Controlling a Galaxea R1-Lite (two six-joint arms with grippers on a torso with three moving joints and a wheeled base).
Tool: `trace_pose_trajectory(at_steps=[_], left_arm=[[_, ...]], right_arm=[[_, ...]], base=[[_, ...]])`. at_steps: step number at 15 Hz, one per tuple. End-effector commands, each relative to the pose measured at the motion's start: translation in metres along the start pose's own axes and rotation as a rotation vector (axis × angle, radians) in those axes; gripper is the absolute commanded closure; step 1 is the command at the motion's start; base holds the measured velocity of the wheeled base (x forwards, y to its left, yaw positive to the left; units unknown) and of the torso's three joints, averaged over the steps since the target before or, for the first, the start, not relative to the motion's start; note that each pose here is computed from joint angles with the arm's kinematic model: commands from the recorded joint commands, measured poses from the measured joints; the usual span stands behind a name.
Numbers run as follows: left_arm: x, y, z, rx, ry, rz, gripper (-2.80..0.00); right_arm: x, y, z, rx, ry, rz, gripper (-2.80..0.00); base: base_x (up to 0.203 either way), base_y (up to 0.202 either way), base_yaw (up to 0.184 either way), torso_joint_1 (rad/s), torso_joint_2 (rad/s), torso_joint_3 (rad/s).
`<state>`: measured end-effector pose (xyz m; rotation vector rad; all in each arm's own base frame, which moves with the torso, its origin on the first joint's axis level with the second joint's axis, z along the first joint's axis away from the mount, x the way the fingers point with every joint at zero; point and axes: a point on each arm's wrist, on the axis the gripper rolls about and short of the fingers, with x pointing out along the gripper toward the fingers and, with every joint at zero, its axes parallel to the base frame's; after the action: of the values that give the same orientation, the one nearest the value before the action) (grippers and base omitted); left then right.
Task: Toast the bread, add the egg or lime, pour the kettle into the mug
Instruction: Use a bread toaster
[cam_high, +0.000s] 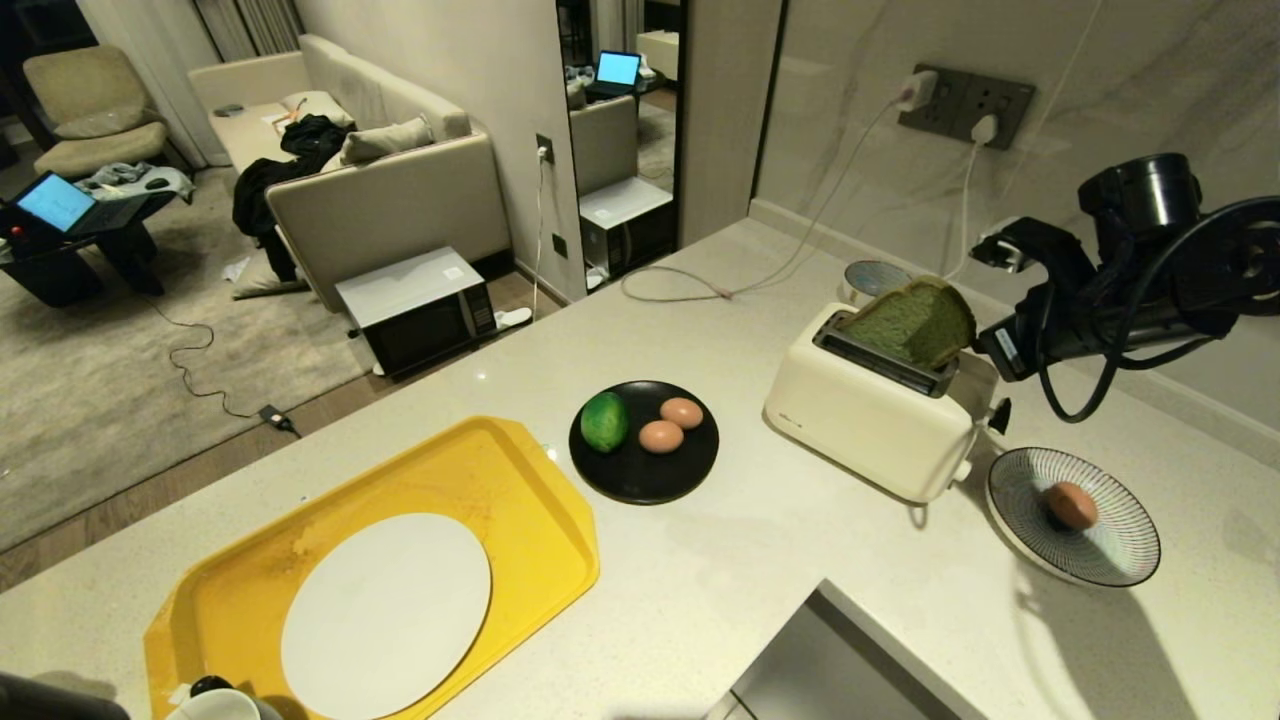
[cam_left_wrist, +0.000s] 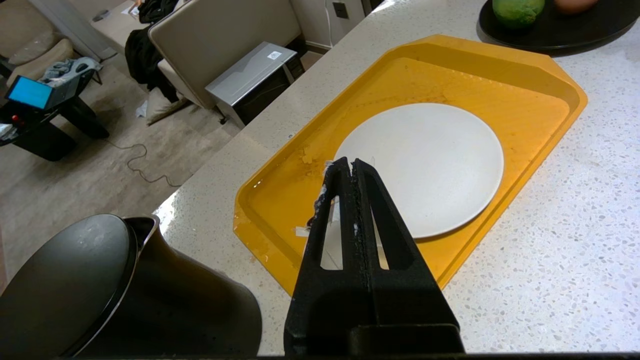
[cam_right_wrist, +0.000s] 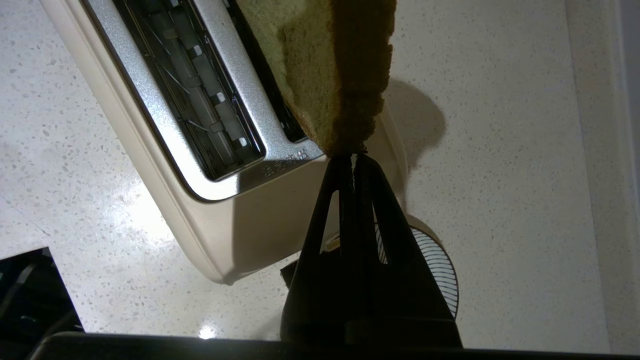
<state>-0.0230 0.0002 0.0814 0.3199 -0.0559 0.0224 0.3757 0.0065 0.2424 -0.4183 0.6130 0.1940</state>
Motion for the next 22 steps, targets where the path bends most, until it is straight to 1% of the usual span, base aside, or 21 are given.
trace_pose_trajectory(at_steps=[1,4,11,14,17,20,22], left_arm=[[0.000,0.000,0.000,0.002,-0.002,0.001,0.00],[0.000,0.000,0.000,0.002,-0.001,0.001,0.00],[0.000,0.000,0.000,0.002,-0.001,0.001,0.00],[0.000,0.000,0.000,0.002,-0.001,0.001,0.00],[0.000,0.000,0.000,0.002,-0.001,0.001,0.00],[0.000,0.000,0.000,0.002,-0.001,0.001,0.00],[0.000,0.000,0.000,0.002,-0.001,0.001,0.00]], right_arm=[[0.000,0.001,0.002,-0.008,-0.008,0.004,0.00],[0.000,0.003,0.004,-0.011,-0.013,0.010,0.00],[0.000,0.007,-0.008,-0.003,0.030,0.026,0.00],[0.000,0.001,-0.013,0.010,0.043,0.015,0.00],[-0.002,-0.011,-0.026,0.034,0.074,-0.008,0.00],[0.000,-0.020,-0.044,0.065,0.129,-0.019,0.00],[0.001,-0.020,-0.049,0.074,0.145,-0.016,0.00]], base=[[0.000,0.000,0.000,0.000,0.00,0.000],[0.000,0.000,0.000,0.000,0.00,0.000],[0.000,0.000,0.000,0.000,0.00,0.000],[0.000,0.000,0.000,0.000,0.00,0.000],[0.000,0.000,0.000,0.000,0.00,0.000],[0.000,0.000,0.000,0.000,0.00,0.000],[0.000,0.000,0.000,0.000,0.00,0.000]])
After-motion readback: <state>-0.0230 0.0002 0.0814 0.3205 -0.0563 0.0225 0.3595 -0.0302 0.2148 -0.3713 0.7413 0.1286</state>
